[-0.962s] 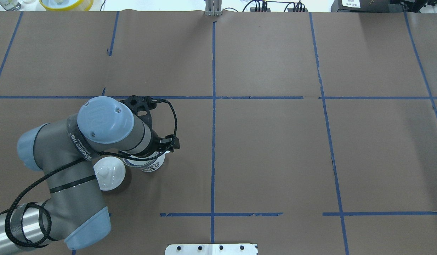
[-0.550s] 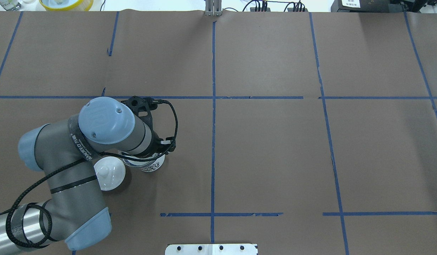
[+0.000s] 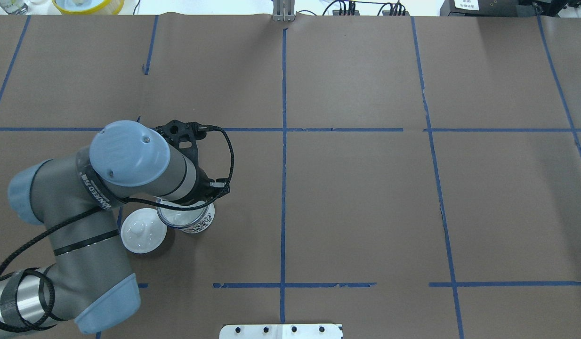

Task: Remove funnel from cup
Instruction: 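Lift the glass funnel up out of the mug with the left gripper, then carry the funnel farther from the robot and lower it onto the table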

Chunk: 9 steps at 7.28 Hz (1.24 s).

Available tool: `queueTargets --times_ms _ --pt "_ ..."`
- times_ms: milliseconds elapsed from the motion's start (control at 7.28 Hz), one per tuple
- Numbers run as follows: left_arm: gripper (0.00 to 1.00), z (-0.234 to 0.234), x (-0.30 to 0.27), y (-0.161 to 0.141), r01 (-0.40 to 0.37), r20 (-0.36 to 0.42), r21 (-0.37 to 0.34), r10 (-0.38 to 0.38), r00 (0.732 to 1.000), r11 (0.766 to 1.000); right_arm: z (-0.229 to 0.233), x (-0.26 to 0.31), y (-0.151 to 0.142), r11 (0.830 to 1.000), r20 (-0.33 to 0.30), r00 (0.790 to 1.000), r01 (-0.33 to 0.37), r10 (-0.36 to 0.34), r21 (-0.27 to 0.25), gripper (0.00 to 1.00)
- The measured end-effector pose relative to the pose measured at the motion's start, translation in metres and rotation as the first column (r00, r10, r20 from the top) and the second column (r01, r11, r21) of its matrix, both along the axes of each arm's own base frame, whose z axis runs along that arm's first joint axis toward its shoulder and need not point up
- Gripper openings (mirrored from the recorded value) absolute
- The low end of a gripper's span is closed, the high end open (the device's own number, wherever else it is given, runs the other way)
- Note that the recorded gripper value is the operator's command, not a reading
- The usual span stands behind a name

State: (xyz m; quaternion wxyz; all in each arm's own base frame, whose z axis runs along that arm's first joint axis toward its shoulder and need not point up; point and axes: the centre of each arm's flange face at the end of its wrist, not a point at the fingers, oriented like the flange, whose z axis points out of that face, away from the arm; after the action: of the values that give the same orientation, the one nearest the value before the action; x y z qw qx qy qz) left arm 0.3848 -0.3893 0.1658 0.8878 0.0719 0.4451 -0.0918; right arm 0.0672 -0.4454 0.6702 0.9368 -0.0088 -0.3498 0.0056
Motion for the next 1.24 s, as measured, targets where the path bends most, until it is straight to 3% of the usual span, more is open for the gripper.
queueTargets --times_ms 137,275,412,550,687,824,962,1099,1237 --pt "0.00 -0.018 -0.029 -0.011 0.078 -0.038 -0.016 -0.079 0.996 0.997 0.000 0.000 0.000 1.000 0.000 1.000 0.000 0.000 0.000 1.00" --pt "0.00 -0.024 -0.043 -0.027 0.213 -0.085 -0.076 -0.219 0.972 0.974 0.000 0.000 0.000 1.000 0.000 1.000 0.000 0.000 0.000 1.00" --pt "0.00 -0.021 -0.040 -0.055 0.397 -0.155 -0.149 -0.418 0.895 0.906 0.000 0.000 0.000 1.000 0.000 1.000 0.000 0.000 0.001 1.00" --pt "0.00 -0.008 -0.026 -0.085 0.532 -0.217 -0.219 -0.573 0.791 0.818 0.000 0.000 0.000 1.000 0.000 1.000 0.000 0.000 0.001 1.00" --pt "0.00 0.015 -0.008 -0.115 0.633 -0.267 -0.286 -0.694 0.668 0.719 0.000 0.000 0.000 1.000 0.000 1.000 0.000 0.000 0.001 1.00" --pt "0.00 0.044 0.009 -0.144 0.703 -0.304 -0.353 -0.787 0.537 0.617 0.000 0.000 0.000 1.000 0.000 1.000 0.000 0.000 0.001 1.00" --pt "0.00 0.077 0.023 -0.168 0.750 -0.313 -0.403 -0.849 0.426 0.524 0.000 0.000 0.000 1.000 0.000 1.000 0.000 0.000 0.000 1.00" --pt "0.00 0.107 0.036 -0.191 0.785 -0.309 -0.424 -0.886 0.345 0.453 0.000 0.000 0.000 1.000 0.000 1.000 0.000 0.000 0.000 1.00" --pt "0.00 0.134 0.051 -0.213 0.805 -0.307 -0.429 -0.905 0.295 0.409 0.000 0.000 0.000 1.000 0.000 1.000 0.000 0.000 0.001 1.00"
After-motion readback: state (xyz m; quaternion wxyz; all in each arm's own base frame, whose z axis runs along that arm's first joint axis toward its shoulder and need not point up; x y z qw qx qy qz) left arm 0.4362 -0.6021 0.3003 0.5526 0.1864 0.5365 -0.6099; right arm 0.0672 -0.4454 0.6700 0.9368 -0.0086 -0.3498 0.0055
